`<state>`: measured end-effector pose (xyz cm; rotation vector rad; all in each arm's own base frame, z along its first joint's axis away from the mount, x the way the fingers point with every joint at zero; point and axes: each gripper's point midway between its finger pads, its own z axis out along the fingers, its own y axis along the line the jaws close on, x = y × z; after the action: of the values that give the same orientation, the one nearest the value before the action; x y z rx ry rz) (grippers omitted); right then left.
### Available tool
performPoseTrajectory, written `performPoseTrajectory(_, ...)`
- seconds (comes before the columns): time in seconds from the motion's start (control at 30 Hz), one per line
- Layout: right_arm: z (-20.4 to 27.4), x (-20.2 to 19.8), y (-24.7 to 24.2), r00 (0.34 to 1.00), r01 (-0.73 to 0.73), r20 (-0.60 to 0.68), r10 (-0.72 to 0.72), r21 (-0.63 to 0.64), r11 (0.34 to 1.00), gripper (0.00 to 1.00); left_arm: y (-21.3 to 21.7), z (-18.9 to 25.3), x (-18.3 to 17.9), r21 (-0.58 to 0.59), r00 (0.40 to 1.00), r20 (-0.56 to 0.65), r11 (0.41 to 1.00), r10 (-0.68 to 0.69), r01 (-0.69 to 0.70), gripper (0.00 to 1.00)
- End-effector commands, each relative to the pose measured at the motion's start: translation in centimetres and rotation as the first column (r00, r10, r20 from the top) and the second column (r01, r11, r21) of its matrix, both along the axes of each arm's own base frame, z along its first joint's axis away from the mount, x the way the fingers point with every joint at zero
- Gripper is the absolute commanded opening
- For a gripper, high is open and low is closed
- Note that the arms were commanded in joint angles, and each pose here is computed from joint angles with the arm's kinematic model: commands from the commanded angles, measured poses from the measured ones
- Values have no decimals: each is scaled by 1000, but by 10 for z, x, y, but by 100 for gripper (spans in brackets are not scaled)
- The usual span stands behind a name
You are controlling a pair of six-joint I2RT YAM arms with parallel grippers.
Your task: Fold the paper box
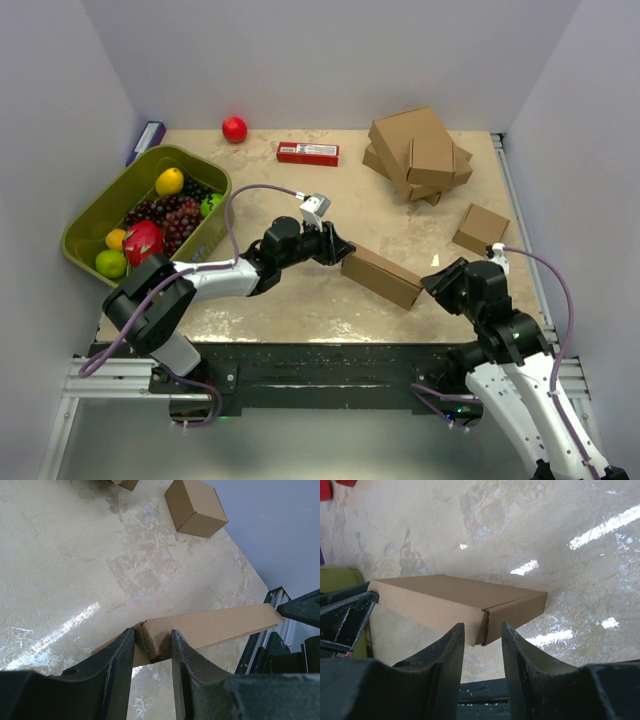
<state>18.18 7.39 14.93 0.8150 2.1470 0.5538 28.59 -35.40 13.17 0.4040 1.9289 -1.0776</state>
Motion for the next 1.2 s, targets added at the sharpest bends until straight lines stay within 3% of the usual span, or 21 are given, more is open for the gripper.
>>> performPoseTrajectory(0.0,2,-4,5,999,-34,4,34,11,999,37,27,-69,-14,226,992,-122,974,43,-15,38)
performPoseTrajectory(0.57,-20,-10,1,999,-28,-47,27,-10,1000,32,27,-68,-13,232,992,-117,973,46,-17,37)
performPoseTrajectory(1.17,-71,-41,-1,957,-104,-277,83,-63,993,17,32,-69,-16,243,993,-107,970,51,-23,36)
